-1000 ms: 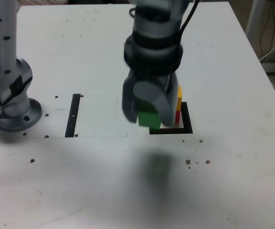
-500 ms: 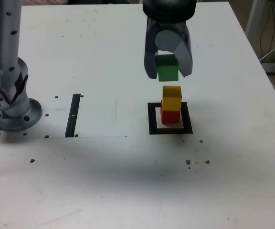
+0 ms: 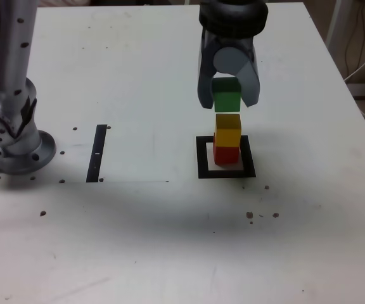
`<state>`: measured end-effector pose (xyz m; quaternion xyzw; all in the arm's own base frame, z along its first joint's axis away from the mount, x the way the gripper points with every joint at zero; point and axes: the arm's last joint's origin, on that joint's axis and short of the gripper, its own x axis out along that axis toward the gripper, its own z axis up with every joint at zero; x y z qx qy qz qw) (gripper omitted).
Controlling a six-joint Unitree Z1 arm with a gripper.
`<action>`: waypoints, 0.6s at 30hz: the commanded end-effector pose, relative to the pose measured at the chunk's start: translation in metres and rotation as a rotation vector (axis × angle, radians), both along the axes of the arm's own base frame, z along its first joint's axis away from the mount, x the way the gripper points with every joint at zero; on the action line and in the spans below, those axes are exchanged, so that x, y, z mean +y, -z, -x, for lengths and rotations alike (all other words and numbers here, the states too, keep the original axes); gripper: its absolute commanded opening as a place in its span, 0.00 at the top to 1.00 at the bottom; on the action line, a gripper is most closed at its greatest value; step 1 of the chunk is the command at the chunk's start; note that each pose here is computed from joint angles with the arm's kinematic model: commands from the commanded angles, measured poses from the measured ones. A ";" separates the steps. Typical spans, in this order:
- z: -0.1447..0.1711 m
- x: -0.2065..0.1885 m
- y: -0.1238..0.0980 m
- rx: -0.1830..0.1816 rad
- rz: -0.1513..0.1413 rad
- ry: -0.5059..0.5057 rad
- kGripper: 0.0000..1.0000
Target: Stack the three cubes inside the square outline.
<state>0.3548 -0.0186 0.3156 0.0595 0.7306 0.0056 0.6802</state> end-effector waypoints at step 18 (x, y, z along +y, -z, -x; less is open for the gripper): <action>-0.011 -0.010 0.014 0.024 0.005 -0.032 0.87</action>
